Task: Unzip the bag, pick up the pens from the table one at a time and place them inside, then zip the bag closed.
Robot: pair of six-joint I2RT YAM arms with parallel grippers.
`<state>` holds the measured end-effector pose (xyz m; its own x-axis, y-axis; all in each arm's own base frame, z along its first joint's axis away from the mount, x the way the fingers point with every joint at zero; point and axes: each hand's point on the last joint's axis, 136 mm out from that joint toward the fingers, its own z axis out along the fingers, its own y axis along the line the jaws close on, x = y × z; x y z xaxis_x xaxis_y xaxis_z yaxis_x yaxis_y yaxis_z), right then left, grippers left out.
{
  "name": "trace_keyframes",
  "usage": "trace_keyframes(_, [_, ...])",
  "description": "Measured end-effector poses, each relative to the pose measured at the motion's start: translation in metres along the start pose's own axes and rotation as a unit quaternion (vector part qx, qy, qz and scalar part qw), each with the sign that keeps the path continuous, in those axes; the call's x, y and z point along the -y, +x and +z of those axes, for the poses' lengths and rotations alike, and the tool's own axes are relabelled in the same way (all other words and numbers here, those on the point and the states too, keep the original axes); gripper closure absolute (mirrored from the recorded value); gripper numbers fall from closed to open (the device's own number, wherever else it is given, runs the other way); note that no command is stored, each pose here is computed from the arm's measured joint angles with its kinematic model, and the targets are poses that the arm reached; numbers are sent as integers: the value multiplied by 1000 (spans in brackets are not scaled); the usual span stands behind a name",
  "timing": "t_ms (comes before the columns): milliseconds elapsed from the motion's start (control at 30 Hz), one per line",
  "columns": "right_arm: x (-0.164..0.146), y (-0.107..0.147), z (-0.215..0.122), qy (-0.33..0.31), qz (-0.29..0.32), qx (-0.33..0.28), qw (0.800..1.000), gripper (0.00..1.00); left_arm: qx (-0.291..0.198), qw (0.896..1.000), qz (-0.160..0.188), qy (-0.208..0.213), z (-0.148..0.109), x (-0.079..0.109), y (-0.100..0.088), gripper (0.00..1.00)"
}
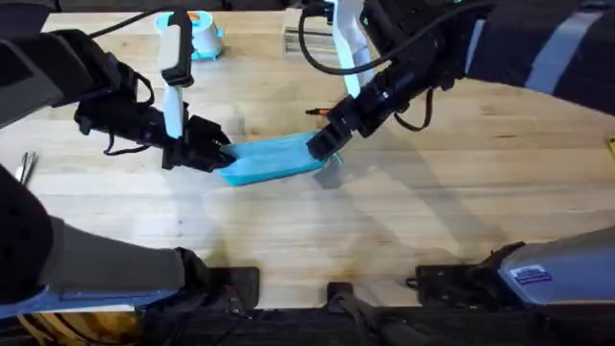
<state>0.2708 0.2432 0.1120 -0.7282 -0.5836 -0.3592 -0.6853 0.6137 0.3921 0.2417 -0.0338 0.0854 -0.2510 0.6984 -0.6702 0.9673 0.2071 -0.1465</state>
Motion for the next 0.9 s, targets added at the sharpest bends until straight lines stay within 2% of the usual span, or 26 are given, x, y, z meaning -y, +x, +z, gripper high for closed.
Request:
trace_keyframes(133, [4,-2,2,7,-1,2,1000,15,0,1000,1,-1,0,-1,0,959])
trace_keyframes(300, [10,1,14,5,15,-10,1000,101,0,1000,1,-1,0,-1,0,959])
trace_keyframes(533, [12,1,17,5,25,-11,1000,160,0,1000,2,-3,0,-2,0,959])
trace_keyframes(600, [12,-1,17,6,24,-8,1000,225,0,1000,2,-3,0,-2,0,959])
trace_keyframes(700, [12,-3,17,6,26,-4,1000,376,0,1000,2,-3,0,-2,0,959])
trace_keyframes(833, [12,-3,17,6,28,-3,1000,435,0,1000,3,-3,0,-2,0,959])
trace_keyframes(900, [12,-3,17,6,30,-3,1000,574,0,1000,3,-4,0,-2,0,959])
